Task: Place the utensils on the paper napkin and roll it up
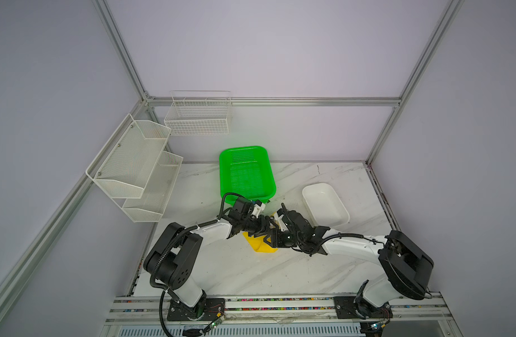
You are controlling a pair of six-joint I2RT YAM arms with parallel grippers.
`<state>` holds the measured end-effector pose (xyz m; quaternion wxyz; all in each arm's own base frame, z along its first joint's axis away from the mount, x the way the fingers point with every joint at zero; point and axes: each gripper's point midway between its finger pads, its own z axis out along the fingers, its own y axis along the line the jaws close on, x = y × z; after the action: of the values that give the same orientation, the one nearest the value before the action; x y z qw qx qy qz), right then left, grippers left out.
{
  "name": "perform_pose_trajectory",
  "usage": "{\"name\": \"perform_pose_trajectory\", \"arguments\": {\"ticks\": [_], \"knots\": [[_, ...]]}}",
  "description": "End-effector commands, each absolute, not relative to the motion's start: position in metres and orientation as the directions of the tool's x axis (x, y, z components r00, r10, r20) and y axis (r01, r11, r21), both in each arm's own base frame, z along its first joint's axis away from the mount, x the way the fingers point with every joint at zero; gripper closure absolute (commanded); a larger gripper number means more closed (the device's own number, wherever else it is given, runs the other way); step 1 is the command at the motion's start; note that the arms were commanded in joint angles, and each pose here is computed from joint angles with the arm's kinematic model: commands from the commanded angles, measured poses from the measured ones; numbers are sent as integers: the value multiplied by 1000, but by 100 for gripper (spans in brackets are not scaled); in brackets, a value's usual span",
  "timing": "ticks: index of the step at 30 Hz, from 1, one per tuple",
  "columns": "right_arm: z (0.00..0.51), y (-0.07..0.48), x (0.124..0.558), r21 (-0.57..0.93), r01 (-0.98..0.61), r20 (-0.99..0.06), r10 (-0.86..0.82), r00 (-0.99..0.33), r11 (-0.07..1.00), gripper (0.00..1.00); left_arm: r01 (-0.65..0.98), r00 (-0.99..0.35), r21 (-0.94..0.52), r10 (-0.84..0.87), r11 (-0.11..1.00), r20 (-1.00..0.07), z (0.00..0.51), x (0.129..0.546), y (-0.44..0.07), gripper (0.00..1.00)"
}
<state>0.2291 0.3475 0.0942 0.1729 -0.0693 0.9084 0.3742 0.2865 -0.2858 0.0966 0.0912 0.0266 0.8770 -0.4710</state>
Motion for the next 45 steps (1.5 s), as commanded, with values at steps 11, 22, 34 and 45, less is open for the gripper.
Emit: {"name": "perform_pose_trajectory", "arguments": {"ticks": [11, 22, 34, 45], "knots": [[111, 355, 240, 686, -263, -408, 59, -911, 679, 50, 180, -980, -791, 35, 585, -198, 99, 284, -288, 50], [115, 353, 242, 693, -254, -411, 81, -908, 674, 50, 177, -978, -742, 31, 647, -206, 91, 286, -279, 78], [126, 347, 248, 707, -244, -433, 134, -891, 664, 51, 194, -967, -777, -15, 599, -253, 110, 290, -281, 72], [124, 352, 256, 712, -245, -432, 136, -891, 658, 51, 187, -963, -837, -72, 514, -260, 125, 298, -282, 50]]}}
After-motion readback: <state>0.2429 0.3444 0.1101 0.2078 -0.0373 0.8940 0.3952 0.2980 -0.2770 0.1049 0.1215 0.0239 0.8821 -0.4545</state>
